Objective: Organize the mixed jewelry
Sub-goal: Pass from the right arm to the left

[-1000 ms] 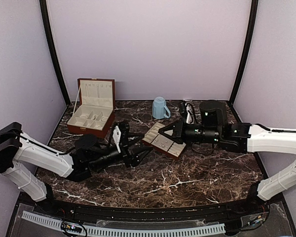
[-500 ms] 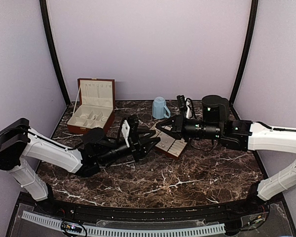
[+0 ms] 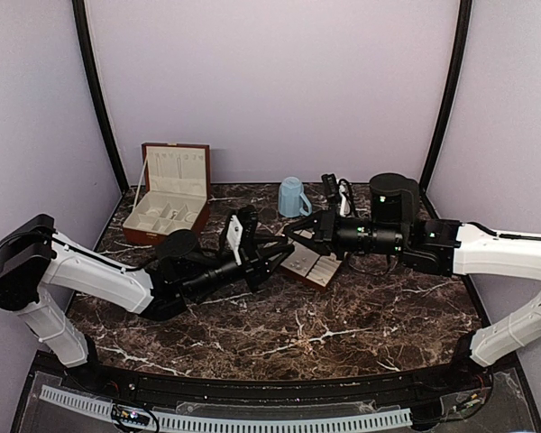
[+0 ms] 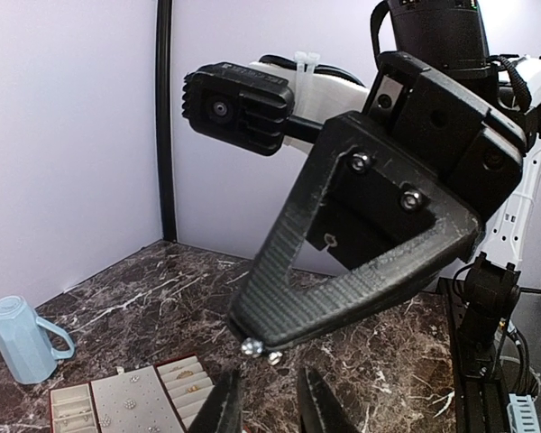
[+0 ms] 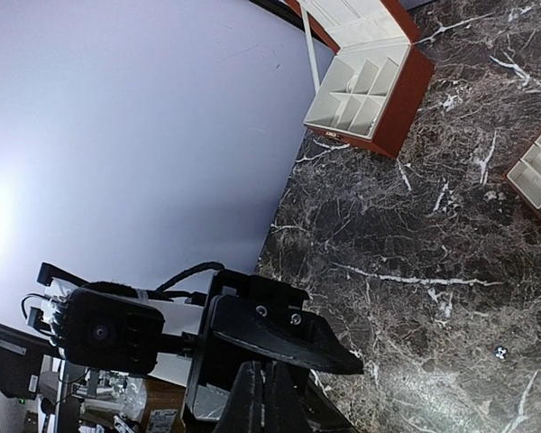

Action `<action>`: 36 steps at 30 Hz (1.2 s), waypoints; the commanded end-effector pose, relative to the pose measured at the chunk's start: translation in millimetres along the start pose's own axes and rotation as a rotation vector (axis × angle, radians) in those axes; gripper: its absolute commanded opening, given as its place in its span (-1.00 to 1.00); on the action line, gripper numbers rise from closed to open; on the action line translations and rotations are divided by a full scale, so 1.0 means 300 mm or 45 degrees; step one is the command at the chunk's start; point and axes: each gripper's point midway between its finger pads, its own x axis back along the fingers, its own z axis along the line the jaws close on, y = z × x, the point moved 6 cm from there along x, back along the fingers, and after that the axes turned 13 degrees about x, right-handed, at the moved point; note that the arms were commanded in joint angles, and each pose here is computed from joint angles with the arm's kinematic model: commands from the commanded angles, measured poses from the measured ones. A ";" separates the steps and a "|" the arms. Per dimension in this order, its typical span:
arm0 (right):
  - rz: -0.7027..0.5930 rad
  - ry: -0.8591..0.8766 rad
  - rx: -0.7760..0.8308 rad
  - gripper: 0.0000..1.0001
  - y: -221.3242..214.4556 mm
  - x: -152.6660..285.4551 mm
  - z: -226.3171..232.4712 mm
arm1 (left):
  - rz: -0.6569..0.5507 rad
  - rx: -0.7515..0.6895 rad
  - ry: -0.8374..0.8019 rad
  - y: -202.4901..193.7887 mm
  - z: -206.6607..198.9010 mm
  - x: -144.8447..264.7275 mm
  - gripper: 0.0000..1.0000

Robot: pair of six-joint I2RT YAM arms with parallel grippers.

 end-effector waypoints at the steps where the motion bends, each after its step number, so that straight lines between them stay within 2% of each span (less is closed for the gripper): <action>1: -0.049 0.065 0.004 -1.00 0.040 0.009 0.043 | -0.038 -0.008 0.020 0.034 -0.004 -0.009 -0.54; 36: 0.003 -0.059 -0.070 -1.00 -0.019 -0.006 -0.042 | -0.096 -0.039 -0.010 0.084 -0.025 0.017 -0.56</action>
